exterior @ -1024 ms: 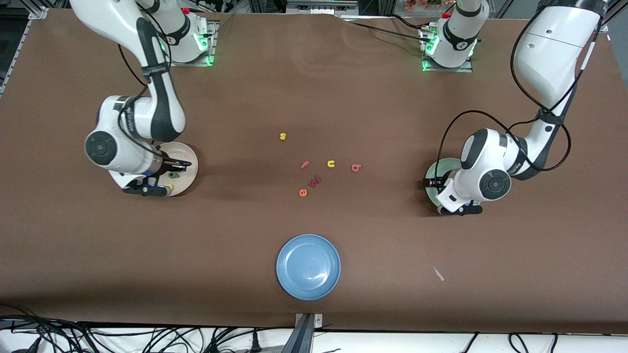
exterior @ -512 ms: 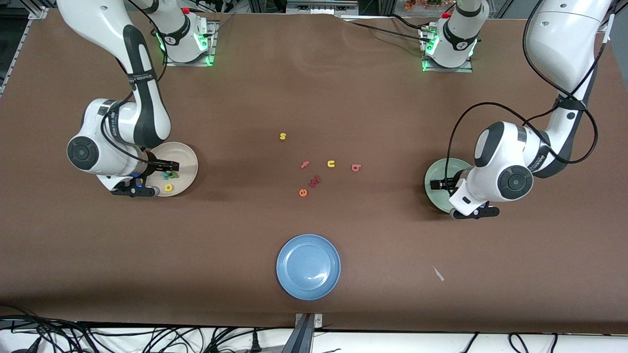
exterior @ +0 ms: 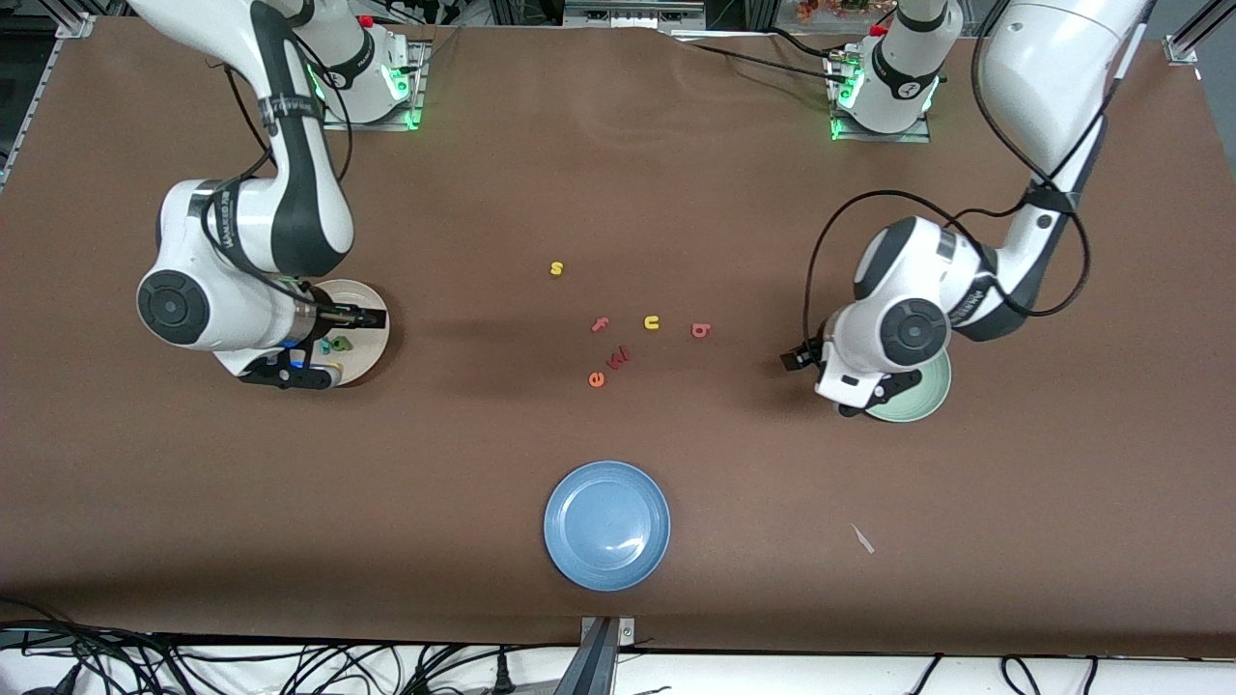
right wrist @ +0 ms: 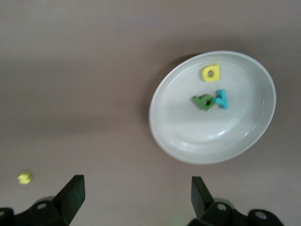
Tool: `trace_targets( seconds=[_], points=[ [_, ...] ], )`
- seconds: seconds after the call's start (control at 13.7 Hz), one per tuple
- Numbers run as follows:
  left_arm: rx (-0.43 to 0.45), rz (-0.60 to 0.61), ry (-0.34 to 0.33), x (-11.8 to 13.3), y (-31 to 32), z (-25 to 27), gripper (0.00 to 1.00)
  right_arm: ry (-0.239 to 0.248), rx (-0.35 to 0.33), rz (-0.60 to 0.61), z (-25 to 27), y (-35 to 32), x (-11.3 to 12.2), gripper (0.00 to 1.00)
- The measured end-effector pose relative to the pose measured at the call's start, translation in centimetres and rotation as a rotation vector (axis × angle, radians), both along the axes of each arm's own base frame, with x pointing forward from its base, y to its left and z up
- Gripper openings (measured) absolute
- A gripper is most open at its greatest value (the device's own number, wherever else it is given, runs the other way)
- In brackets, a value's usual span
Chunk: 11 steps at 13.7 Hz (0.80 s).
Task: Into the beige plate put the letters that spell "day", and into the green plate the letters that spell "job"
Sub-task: 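Release the y over the cream plate while the left gripper approaches the b, then grasp the pink b with the left gripper while the right gripper retracts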
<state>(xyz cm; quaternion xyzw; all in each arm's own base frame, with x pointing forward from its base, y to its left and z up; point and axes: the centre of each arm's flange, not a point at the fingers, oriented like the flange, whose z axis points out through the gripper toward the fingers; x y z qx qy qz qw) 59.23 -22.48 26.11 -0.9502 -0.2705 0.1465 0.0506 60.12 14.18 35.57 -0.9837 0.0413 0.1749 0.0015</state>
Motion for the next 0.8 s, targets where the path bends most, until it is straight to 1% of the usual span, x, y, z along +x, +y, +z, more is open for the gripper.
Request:
trace_targets(
  seconds=[0.15,0.37,0.59,0.66,0.8],
  points=[
    [0.035,0.124,-0.002,-0.8,-2.4,-0.4,1.00,0.017,-0.013,0.022,2.9,0.6,0.3,1.00],
    [0.072,0.379,-0.044,-1.4,-5.6,-0.9,1.00,0.006,-0.034,0.044,5.5,0.9,0.6,1.00],
    [0.084,0.570,-0.072,-1.7,-8.1,-2.4,1.00,-0.023,-0.085,0.108,7.6,1.1,0.2,1.00],
    [0.091,0.614,-0.072,-2.0,-8.9,-3.1,1.00,-0.039,-0.088,0.127,8.7,1.3,-0.1,1.00],
    [0.097,0.696,-0.076,-2.5,-10.3,-4.1,1.00,-0.070,-0.055,0.143,11.2,0.7,-0.5,1.00]
  ],
)
